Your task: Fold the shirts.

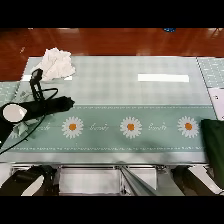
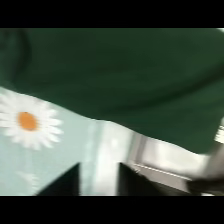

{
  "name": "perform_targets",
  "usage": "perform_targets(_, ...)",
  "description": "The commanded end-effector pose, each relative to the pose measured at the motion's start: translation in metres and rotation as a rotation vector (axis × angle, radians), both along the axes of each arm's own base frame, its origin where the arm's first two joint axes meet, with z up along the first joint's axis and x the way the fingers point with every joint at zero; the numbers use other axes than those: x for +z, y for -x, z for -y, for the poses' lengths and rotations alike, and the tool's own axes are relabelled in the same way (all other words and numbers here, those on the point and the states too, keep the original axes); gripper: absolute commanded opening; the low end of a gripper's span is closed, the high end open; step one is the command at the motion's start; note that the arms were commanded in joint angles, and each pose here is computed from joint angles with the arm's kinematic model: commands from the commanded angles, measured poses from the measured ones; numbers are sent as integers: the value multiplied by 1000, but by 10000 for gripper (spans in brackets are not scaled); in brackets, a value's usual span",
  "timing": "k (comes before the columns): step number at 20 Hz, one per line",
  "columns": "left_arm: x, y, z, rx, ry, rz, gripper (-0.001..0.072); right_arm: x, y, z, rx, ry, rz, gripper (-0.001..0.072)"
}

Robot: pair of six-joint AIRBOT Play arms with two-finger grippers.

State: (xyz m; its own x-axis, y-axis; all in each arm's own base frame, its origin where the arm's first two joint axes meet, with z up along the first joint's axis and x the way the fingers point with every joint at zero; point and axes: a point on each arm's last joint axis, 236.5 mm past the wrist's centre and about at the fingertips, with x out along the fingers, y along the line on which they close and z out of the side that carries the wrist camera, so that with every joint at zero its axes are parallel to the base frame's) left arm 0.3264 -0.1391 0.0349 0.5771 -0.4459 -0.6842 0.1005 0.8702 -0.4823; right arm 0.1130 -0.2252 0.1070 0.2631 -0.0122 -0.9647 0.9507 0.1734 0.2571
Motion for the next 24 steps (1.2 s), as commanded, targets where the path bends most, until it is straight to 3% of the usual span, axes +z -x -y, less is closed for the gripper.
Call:
perform_targets(1, 46, -43, -23, 66, -36, 204, 24, 61, -124, 0, 114, 94, 522, 20)
perform_targets(3, 92, -66, -29, 92, -19, 293, 24, 115, -207, -29, 285, 180, 804, 20)
perform_targets(5, 140, -85, -16, 55, -3, 356, 24, 137, -272, -102, 586, 253, 892, 20)
perform_targets(8, 142, -93, 22, -115, -30, 241, 24, 80, -314, -227, 1087, 336, 688, 20)
perform_targets(10, 85, -87, 31, -216, -136, 65, 24, 3, -306, -257, 1328, 440, 342, 20)
perform_targets(13, -4, -61, -12, -135, -262, -299, 24, -79, -274, -221, 1267, 495, -120, 20)
perform_targets(15, -11, -53, -12, -183, -285, -325, 24, -94, -267, -227, 1279, 446, -146, 20)
perform_targets(24, -11, -55, -12, -180, -284, -319, 25, -94, -265, -223, 1278, 456, -164, 20)
